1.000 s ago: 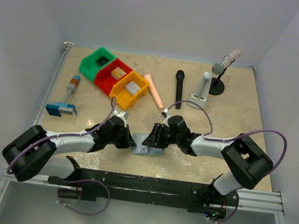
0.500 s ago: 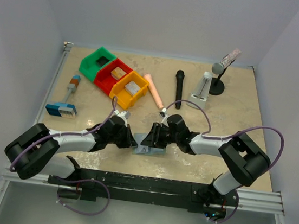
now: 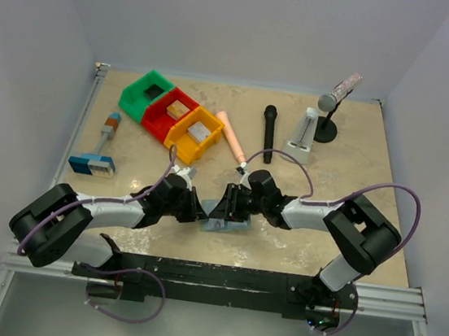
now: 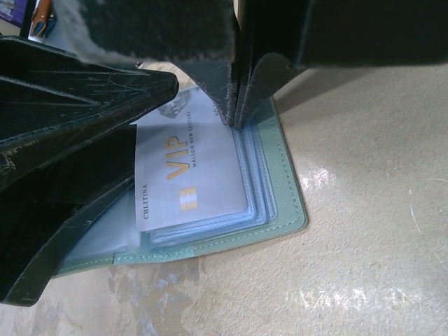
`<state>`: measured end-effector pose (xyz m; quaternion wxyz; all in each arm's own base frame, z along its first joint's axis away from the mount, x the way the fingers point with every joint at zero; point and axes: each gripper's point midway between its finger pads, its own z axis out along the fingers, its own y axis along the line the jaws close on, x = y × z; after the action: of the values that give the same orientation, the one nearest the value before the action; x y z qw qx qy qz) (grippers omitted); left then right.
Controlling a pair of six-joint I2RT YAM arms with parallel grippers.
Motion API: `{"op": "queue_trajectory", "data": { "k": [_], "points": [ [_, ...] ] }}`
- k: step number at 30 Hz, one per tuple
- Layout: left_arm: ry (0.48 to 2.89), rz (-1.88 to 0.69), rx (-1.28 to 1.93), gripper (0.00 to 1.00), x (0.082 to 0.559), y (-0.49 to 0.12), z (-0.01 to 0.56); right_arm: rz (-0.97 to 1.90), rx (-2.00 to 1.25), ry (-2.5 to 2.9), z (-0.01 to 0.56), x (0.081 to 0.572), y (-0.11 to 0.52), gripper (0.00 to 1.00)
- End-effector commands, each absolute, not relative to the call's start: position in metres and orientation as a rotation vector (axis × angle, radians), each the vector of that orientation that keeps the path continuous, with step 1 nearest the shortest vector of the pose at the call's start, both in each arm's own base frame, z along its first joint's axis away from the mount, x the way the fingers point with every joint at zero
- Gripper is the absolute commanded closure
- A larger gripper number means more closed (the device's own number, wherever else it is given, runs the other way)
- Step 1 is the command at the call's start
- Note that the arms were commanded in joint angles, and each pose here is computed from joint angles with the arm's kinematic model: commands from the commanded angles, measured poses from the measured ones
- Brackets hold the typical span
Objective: Take the credit cards out of the card holder
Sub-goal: Remove the credit card from the card holder.
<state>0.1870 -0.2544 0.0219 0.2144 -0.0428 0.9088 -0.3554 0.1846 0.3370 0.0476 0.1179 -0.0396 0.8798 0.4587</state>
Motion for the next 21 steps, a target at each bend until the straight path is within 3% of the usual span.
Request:
{"op": "queue_trajectory", "data": {
  "k": [1,12,21],
  "points": [
    [2.573,-0.947,-0.130,1.00,0.176,-0.247,0.009,1.401,-0.187,2.518,0.070,0.184,0.348,0.59],
    [2.572,-0.908,-0.166,0.96,0.176,-0.239,0.006,1.343,-0.184,2.532,0.069,0.183,0.339,0.62],
    [2.595,-0.853,-0.185,1.00,0.175,-0.233,-0.001,1.327,-0.183,2.529,0.071,0.183,0.336,0.63]
  ]
}}
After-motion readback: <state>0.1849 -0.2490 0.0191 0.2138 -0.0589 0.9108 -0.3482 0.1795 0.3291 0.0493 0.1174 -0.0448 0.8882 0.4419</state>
